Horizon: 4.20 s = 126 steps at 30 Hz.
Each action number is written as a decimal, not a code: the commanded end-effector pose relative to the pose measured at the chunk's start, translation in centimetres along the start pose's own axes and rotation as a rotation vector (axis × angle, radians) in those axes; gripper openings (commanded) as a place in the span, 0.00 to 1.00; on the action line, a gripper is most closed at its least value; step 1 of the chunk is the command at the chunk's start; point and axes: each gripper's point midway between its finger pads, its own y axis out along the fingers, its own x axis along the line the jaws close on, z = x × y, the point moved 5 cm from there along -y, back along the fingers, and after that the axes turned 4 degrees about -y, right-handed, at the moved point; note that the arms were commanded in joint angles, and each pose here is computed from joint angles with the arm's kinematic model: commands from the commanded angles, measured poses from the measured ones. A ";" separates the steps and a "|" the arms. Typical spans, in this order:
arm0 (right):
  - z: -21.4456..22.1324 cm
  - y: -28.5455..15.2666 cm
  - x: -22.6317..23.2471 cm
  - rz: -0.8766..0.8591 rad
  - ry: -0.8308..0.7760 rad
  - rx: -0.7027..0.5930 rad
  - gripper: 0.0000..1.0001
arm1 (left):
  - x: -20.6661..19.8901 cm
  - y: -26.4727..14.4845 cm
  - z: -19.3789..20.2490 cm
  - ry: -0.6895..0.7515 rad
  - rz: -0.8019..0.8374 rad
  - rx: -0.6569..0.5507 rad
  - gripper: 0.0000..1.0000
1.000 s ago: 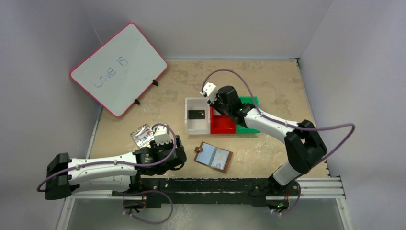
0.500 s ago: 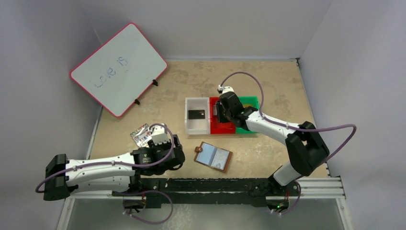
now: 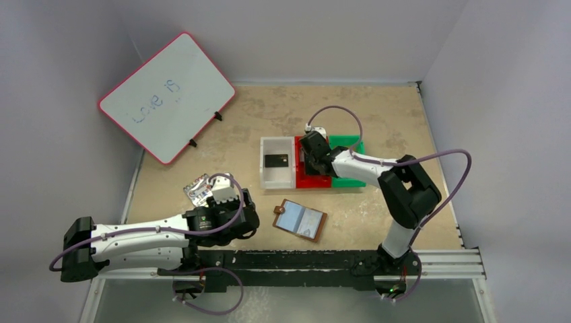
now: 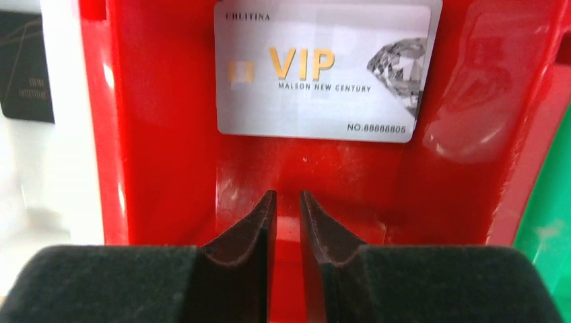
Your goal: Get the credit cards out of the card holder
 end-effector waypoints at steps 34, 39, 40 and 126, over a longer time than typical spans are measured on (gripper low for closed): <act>-7.1 -6.3 0.6 -0.099 0.125 -0.264 0.44 | -1.8 -0.4 -1.1 -0.056 0.023 -0.030 0.72; -6.0 -9.8 -0.4 -0.144 0.195 -0.299 0.47 | -3.0 -0.2 -0.7 -0.046 0.030 -0.007 0.73; -5.4 -10.9 -0.7 -0.173 0.219 -0.319 0.49 | -3.3 -0.2 -0.6 -0.047 0.032 -0.004 0.74; 11.9 -8.2 0.8 -0.610 0.295 0.130 0.40 | -10.9 1.7 3.6 0.060 0.145 0.164 0.72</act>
